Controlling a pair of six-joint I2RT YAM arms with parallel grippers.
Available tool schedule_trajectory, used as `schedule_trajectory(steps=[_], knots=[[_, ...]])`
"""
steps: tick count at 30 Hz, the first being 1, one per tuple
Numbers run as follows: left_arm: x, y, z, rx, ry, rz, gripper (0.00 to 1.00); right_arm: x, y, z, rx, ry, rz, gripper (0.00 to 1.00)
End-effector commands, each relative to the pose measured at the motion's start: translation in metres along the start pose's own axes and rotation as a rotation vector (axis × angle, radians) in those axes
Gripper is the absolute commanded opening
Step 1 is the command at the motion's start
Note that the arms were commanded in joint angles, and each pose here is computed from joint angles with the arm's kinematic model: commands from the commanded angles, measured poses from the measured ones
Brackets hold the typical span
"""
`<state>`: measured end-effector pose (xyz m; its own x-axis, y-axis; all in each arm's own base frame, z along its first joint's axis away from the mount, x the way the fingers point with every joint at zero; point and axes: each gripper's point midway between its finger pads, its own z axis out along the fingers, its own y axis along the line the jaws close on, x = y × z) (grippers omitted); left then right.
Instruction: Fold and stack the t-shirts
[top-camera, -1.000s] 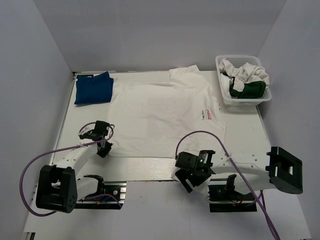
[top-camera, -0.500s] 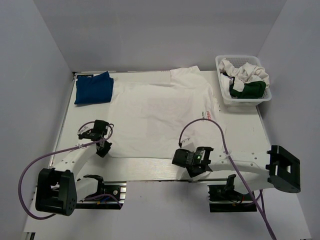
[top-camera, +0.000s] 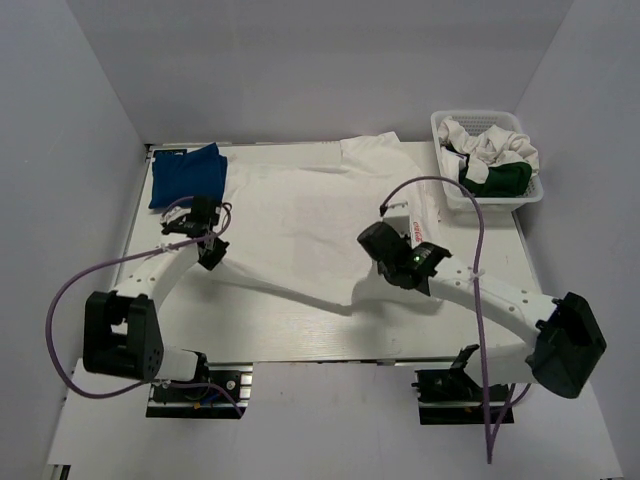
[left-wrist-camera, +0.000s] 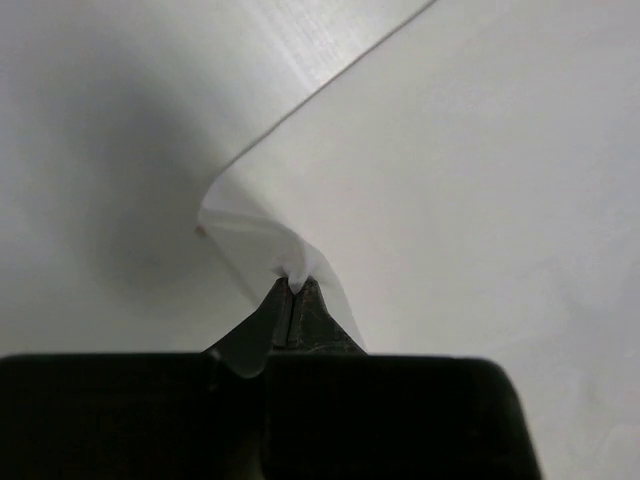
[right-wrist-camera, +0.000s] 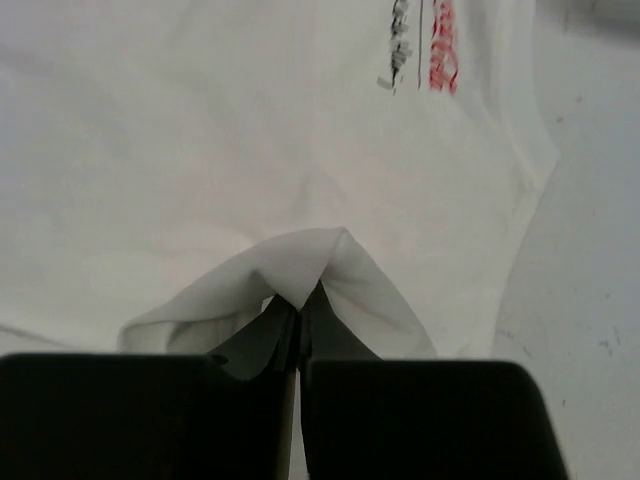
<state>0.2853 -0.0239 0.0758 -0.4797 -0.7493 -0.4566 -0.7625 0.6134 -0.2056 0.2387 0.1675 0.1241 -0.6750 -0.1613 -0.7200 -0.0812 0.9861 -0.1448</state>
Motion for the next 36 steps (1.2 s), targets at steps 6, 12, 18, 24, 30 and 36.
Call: schedule_trajectory(steps=[6,12,18,24,30,36], knots=[[-0.044,-0.039,0.015,-0.03,-0.058,-0.021,0.0,-0.12,-0.006,0.047,0.004,-0.196,0.124,0.0],[-0.063,-0.059,0.039,-0.048,-0.062,-0.027,0.0,-0.139,-0.014,0.09,0.024,-0.157,0.085,0.0],[-0.078,-0.082,0.062,-0.046,-0.058,-0.027,0.0,-0.158,-0.016,0.122,-0.016,-0.14,0.09,0.0],[-0.088,-0.099,0.079,-0.026,-0.041,-0.002,0.78,-0.178,-0.028,0.163,0.035,-0.098,0.072,0.03],[-0.105,-0.108,0.066,-0.009,-0.058,-0.009,0.99,-0.177,-0.03,0.18,0.059,0.0,0.101,0.9],[-0.102,-0.1,0.043,0.039,-0.066,0.013,0.99,-0.164,-0.004,0.145,-0.148,-0.022,0.134,0.9]])
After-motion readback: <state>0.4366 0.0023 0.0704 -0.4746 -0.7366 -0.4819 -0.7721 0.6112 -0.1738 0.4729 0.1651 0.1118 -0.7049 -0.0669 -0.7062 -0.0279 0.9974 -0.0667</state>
